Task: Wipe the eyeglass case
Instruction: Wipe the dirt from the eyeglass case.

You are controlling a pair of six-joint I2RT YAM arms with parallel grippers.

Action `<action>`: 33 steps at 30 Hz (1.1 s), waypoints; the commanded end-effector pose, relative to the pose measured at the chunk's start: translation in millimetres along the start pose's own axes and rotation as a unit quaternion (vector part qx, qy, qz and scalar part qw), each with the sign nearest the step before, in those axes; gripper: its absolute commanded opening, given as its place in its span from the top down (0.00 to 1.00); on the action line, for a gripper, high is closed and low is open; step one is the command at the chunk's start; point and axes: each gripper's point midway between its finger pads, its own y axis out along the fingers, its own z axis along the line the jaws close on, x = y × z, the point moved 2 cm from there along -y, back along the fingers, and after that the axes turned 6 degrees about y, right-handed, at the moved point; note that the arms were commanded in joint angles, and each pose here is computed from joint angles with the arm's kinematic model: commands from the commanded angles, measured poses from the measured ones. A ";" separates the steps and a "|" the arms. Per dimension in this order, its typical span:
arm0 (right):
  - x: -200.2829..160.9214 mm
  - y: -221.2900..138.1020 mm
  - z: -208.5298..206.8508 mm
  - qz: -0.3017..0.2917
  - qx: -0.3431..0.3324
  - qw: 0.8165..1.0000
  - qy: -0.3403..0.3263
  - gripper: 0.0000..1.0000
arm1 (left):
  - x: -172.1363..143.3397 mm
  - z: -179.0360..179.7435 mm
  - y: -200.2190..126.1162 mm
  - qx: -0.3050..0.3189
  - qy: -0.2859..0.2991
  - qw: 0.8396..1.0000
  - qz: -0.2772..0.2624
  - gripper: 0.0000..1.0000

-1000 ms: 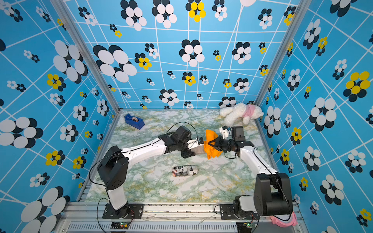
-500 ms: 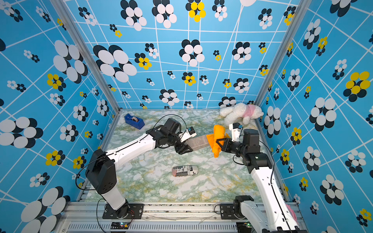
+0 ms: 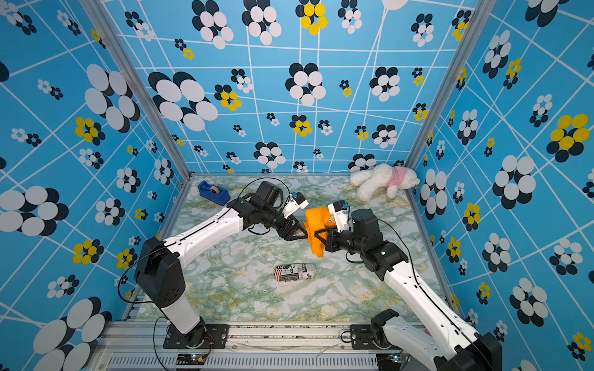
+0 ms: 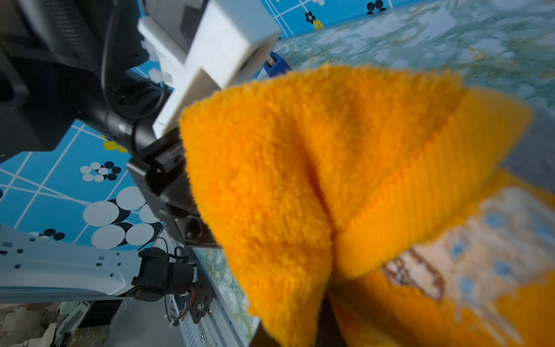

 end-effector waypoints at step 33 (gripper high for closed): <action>30.2 -42.4 -63.9 -0.060 -0.136 0.989 0.009 1.00 | 2.2 -80.2 -38.2 -0.163 0.060 0.984 -0.038 0.85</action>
